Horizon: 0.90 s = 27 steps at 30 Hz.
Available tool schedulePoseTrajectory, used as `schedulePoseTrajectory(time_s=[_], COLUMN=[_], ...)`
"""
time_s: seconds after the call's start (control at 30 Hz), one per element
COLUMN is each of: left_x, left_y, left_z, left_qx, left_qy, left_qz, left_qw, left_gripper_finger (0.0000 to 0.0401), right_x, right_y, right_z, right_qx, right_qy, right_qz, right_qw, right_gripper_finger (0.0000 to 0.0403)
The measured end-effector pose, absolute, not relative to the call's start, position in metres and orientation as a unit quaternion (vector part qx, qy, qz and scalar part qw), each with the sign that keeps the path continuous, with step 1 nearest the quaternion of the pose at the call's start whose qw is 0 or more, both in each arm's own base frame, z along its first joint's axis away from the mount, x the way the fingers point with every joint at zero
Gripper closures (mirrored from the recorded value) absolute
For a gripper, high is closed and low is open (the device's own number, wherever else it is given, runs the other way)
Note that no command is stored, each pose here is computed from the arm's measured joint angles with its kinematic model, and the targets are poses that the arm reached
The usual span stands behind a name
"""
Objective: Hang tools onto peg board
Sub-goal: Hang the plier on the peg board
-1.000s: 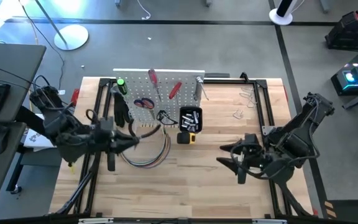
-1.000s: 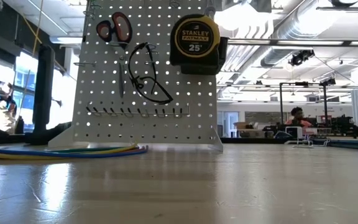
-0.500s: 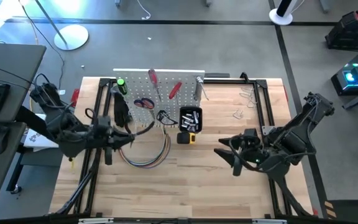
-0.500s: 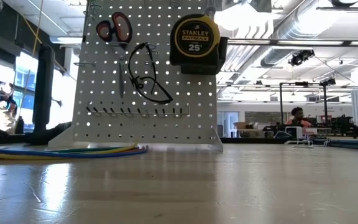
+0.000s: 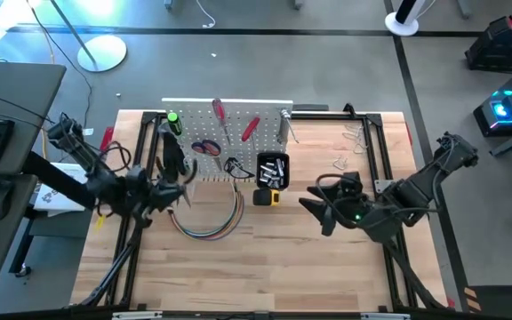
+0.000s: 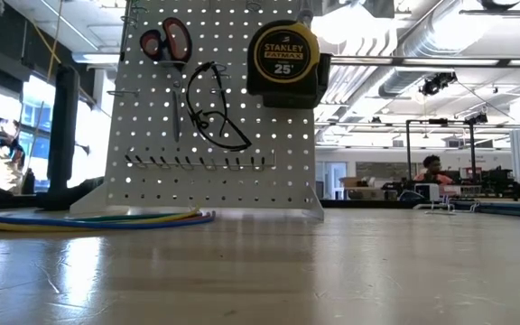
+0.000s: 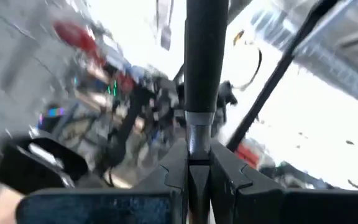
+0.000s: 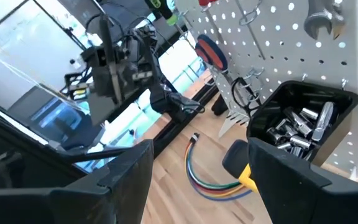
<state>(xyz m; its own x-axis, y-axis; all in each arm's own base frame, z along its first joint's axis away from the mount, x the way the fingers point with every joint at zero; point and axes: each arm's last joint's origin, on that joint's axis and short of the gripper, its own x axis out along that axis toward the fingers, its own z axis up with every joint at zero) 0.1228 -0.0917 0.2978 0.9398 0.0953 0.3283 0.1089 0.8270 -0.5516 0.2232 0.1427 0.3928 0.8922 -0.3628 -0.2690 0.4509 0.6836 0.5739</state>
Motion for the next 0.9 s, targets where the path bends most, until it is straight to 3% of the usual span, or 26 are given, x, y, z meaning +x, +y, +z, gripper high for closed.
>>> schedulePoseTrajectory(time_s=[0.2, 0.53, 0.73, 0.9], left_x=[0.112, 0.105, 0.105, 0.100], left_y=[-0.072, -0.059, -0.060, -0.064], left_z=[0.274, 0.248, 0.247, 0.252], left_qx=[-0.277, -0.233, -0.222, -0.281], left_qy=[-0.213, -0.190, -0.183, -0.207], left_qz=[0.029, 0.113, 0.108, 0.015], left_qw=[0.937, 0.947, 0.952, 0.937], left_gripper_finger=[0.0375, 0.0375, 0.0375, 0.0375], right_x=[0.229, 0.246, 0.278, 0.322], right_y=[0.136, 0.130, 0.135, 0.137], right_z=[0.391, 0.383, 0.374, 0.360], right_qx=[0.320, 0.305, 0.324, 0.352], right_qy=[0.091, 0.138, 0.140, 0.083], right_qz=[-0.211, -0.180, -0.130, -0.115], right_qw=[0.919, 0.925, 0.927, 0.925], right_gripper_finger=[0.0149, 0.0151, 0.0173, 0.0189])
